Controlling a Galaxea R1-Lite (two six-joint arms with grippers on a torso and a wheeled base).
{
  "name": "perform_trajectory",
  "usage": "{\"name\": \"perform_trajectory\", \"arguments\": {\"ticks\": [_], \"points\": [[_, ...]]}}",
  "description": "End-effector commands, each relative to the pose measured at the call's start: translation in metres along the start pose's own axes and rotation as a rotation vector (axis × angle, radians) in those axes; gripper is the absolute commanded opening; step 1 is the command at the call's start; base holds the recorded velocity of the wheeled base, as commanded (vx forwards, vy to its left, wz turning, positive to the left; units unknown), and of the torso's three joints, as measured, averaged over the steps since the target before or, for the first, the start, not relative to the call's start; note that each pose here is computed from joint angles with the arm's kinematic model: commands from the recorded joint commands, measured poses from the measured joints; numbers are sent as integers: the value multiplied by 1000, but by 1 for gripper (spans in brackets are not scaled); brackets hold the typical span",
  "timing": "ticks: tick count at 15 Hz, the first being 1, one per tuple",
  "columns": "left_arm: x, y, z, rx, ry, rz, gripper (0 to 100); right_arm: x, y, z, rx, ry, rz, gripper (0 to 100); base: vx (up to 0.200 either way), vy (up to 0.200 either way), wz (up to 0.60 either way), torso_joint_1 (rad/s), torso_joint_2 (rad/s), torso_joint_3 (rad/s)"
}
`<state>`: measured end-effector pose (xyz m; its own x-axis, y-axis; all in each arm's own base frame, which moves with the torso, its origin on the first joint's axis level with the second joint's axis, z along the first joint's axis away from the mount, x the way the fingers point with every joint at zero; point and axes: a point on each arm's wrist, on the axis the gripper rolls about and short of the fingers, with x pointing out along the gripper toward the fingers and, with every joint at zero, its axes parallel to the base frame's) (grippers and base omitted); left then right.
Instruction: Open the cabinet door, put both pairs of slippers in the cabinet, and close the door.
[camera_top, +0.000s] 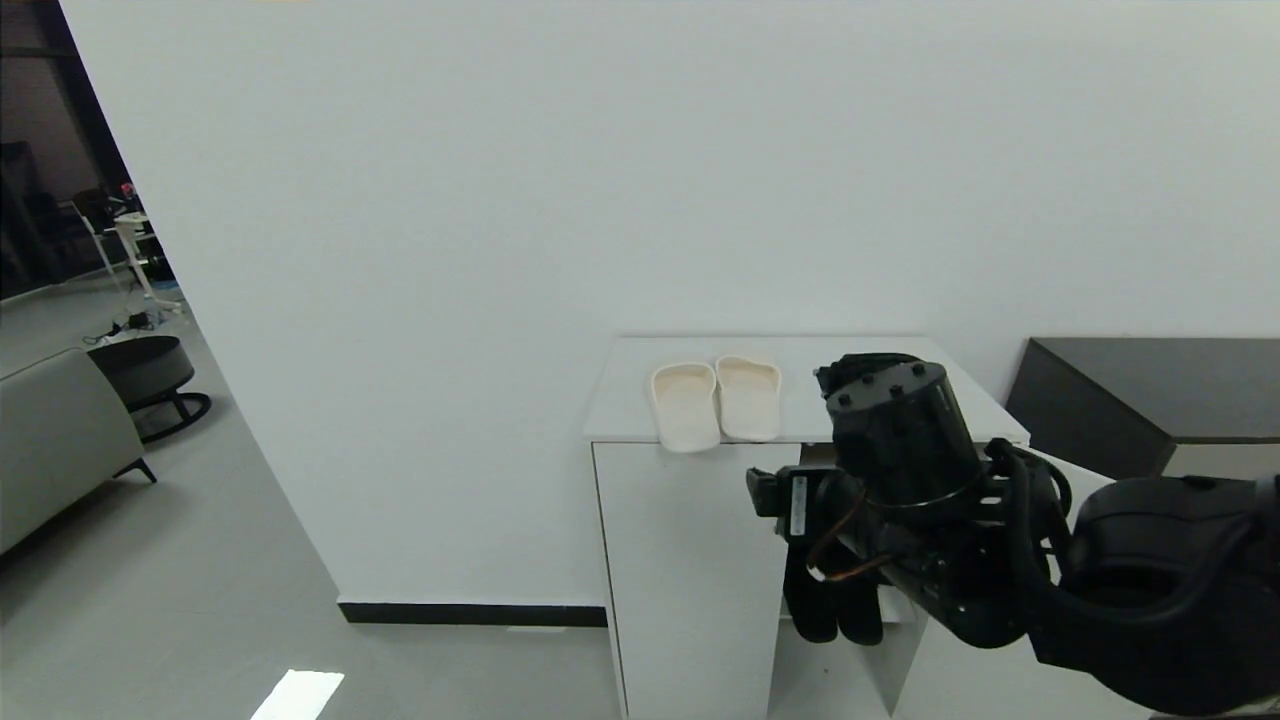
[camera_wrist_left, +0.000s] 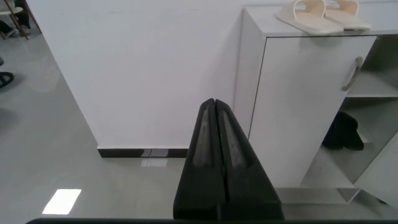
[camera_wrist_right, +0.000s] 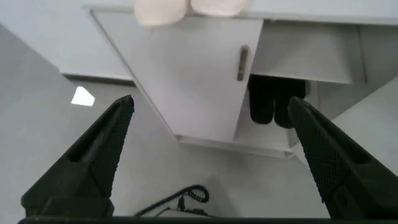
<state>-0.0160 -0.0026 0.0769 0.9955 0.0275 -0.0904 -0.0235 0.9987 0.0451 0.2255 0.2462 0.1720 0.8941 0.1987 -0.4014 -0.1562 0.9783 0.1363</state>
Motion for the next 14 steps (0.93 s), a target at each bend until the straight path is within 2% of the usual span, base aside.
{"name": "perform_trajectory", "arguments": {"ticks": [1, 3, 14], "points": [[0, 0, 0, -1, 1, 0, 0, 10, 12, 0, -3, -25, 3, 100, 0, 0, 0, 0, 0, 0], [0, 0, 0, -5, 1, 1, 0, 23, 18, -3, -11, -69, 1, 100, 100, 0, 0, 4, 1, 1], [0, 0, 0, -1, 1, 0, 0, 79, 35, -20, -76, -57, 22, 100, 200, 0, 0, 2, 1, 2]]}}
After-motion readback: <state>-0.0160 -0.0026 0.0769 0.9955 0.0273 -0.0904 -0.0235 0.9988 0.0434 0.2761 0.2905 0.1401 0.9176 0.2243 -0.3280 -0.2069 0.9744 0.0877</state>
